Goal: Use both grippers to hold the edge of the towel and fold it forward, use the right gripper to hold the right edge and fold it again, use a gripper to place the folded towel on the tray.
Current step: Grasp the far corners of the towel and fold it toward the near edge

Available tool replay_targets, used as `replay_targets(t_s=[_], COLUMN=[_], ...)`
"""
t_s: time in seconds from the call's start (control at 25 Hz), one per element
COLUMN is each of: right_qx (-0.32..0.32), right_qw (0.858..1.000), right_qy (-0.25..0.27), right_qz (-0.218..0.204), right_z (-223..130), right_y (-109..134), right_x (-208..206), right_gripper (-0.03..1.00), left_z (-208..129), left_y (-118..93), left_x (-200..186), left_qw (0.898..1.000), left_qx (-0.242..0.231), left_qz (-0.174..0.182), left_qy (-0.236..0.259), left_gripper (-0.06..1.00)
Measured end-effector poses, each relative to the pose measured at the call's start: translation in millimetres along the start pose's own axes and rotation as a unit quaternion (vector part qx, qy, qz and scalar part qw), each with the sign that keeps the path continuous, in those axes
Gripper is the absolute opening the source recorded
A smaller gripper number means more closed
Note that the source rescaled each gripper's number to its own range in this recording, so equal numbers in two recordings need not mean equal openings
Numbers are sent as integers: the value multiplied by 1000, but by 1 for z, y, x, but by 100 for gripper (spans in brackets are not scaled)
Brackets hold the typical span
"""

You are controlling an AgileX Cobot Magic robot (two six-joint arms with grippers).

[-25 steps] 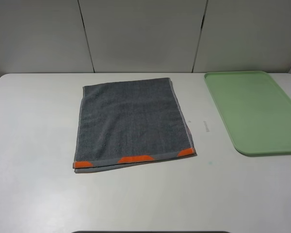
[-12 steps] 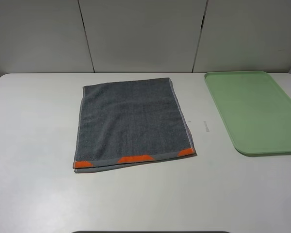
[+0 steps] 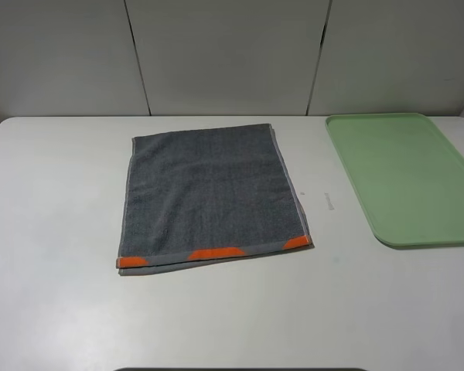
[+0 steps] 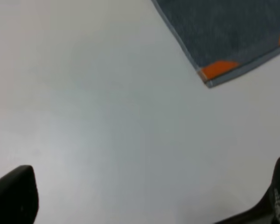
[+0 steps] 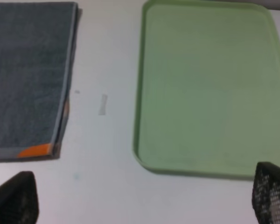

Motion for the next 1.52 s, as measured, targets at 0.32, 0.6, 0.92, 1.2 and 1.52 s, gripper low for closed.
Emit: replay_targets(t_s=[0.32,0.6,0.92,1.2,1.52], right_qx=[-66,-150,-253,-363,-440], right_qw=[993,972,930,887,836], right_qy=[66,114,158,174,215], right_qz=[76,142,214,229,245], right_z=[9,10,6,24,11], right_y=[9,30,62,91,124], right_x=[40,79,109,135,175], right_gripper=[100,100,100,100,100], left_z=[35,50,53,54,53], left_y=[0,-12,-23,-34,-37], left_x=[17,30,56,76,100], left_qw=[992,975,943,914,875], left_qx=[104,193,278,339,403], left_qz=[-23,-52,-78,-93,-89], left_qy=[69,100,164,201,253], left_gripper=[99,98,98,97,97])
Point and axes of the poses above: a point on each arm's last joint axis where the gripper is mounted, x pointing out along that axis toward the gripper, y along the wrist's bending axis when the last joint is at zero, z = x × y, the point moved 3 cm from there along x, pointing out along that axis toward the gripper, and after that the axes turned 4 degrees about -x, right-handed, at the moved point
